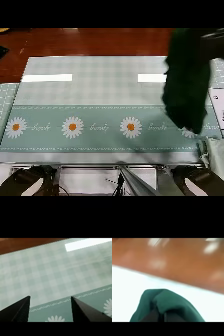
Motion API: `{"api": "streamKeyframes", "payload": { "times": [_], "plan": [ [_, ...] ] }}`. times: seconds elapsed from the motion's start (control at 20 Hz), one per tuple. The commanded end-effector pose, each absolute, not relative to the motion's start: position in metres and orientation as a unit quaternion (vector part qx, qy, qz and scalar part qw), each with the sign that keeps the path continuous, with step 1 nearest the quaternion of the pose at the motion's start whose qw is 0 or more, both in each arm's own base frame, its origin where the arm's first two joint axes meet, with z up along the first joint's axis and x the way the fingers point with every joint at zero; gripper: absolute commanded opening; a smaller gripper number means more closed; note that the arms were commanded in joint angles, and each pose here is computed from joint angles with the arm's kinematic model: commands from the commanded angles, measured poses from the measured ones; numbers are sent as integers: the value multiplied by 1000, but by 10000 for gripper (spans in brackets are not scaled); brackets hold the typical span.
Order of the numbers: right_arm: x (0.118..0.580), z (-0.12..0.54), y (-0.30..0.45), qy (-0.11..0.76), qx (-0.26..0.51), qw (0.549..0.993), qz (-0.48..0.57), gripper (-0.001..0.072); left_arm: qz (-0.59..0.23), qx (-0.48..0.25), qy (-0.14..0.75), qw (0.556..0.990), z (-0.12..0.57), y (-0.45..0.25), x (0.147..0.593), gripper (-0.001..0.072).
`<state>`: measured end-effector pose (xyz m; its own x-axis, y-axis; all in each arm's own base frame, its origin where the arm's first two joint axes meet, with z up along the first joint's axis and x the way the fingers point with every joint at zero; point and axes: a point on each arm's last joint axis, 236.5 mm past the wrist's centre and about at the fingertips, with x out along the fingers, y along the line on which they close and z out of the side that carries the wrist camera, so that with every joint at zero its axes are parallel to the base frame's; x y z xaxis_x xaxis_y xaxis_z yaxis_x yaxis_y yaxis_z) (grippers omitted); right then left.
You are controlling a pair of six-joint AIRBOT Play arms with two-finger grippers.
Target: Fold the shirts.
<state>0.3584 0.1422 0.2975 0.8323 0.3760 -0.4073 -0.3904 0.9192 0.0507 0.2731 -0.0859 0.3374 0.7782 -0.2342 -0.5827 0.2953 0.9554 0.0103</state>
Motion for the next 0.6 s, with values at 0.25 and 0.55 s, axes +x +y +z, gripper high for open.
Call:
{"api": "streamKeyframes", "payload": {
  "times": [0.25,0.55],
  "plan": [
    [325,109,385,374,-72,832,403,26,-118,82,389,910,264,-80,286,608],
    [326,73,405,382,-100,828,399,489,-119,94,478,865,179,-83,283,609]
  ]
}}
